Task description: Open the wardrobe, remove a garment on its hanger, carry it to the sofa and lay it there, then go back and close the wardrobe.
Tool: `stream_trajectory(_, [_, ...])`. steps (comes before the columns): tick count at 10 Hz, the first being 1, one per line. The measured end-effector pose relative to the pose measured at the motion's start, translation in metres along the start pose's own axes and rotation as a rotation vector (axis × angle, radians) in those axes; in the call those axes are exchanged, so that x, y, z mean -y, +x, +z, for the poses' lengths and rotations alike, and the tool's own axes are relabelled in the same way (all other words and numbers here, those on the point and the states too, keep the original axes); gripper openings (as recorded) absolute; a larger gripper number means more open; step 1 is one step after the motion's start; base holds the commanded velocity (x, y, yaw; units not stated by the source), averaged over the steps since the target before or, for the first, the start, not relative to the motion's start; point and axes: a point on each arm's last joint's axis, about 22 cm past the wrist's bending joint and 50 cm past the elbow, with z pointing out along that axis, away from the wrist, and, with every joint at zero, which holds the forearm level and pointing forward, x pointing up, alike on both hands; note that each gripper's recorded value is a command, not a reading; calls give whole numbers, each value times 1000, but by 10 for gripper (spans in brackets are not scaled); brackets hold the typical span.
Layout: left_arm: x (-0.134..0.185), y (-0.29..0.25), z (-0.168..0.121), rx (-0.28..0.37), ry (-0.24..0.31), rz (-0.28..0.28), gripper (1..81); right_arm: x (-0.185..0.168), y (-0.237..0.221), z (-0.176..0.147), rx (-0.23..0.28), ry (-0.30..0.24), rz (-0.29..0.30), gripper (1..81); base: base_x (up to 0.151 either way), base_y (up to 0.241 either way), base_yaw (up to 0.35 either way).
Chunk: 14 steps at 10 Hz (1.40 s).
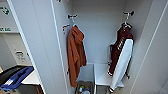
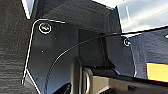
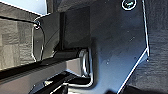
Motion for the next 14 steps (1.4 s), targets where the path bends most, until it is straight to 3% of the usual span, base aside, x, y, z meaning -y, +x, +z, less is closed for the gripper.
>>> stream_trajectory(11, [0,5,1,4,-2,17,811,6,-4,5,-8,-1,14,811,0,0,0])
stream_trajectory(14, [0,-5,0,13,-1,14,811,8,-14,6,1,1,14,811,68,0,0])
